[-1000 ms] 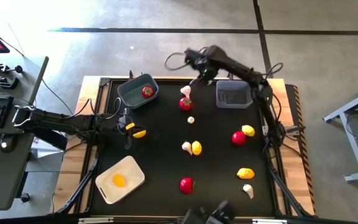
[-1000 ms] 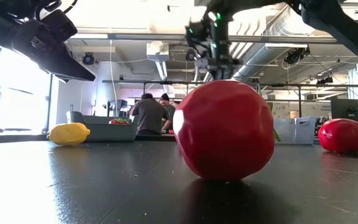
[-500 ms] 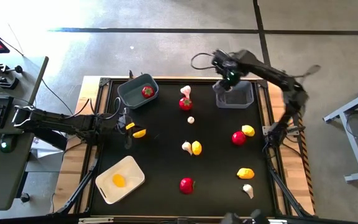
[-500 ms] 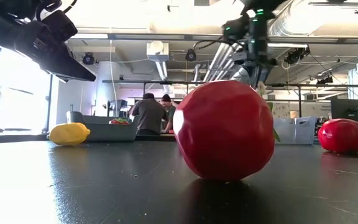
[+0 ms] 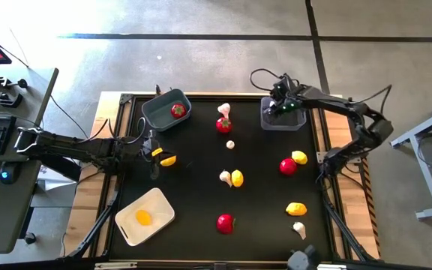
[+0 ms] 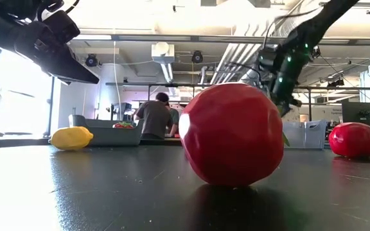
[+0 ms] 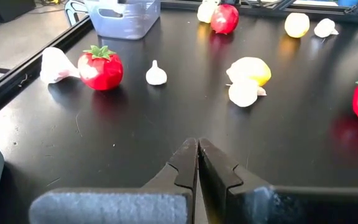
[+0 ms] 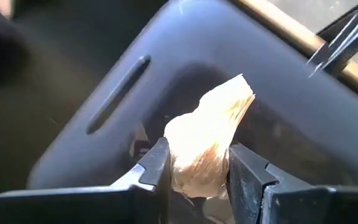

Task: Sort produce into baskets
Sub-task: Put the white garlic into the transparent bin

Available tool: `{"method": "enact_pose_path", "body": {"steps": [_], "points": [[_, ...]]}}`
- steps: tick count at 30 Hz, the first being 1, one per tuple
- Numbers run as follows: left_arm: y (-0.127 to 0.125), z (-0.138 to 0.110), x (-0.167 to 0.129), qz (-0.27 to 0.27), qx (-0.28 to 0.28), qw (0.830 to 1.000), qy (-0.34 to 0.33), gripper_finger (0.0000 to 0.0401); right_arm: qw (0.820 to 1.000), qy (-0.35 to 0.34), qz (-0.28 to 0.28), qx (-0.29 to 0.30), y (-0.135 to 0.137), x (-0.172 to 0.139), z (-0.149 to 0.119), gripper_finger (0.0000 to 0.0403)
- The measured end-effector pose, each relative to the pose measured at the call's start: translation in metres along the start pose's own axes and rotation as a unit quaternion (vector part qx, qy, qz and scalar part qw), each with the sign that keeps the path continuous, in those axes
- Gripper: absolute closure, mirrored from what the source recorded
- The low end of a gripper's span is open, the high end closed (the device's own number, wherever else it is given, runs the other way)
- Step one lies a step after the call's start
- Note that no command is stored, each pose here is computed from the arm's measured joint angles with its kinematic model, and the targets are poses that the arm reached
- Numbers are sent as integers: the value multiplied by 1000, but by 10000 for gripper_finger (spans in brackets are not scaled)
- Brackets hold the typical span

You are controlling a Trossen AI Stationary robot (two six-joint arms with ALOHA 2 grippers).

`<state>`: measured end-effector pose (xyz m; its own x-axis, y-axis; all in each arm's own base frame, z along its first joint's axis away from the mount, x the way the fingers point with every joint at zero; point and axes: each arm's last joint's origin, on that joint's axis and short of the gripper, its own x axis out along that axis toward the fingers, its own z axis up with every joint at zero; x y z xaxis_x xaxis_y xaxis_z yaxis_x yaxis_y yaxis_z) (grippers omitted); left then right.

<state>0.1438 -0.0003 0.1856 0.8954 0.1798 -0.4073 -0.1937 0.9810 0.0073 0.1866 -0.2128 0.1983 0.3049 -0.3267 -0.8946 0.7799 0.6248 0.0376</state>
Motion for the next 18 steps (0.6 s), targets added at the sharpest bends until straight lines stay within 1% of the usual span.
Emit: {"method": "enact_pose_path", "body": {"steps": [3, 7, 13, 16, 18], "points": [[0, 0, 0, 0, 0, 1000, 0, 401, 1000, -21, 6, 0, -7, 5, 2, 302], [0, 1, 0, 0, -1, 1000, -6, 401, 1000, -8, 1, 2, -12, 13, -1, 297], [0, 2, 0, -2, -2, 1000, -8, 401, 1000, 10, 3, 0, -12, 31, -1, 262], [-1, 0, 0, -13, -1, 1000, -2, 401, 1000, 24, 2, 2, -12, 41, -3, 243], [-1, 0, 0, -15, -6, 1000, -2, 401, 1000, 23, 2, 4, -12, 42, -2, 229]]}}
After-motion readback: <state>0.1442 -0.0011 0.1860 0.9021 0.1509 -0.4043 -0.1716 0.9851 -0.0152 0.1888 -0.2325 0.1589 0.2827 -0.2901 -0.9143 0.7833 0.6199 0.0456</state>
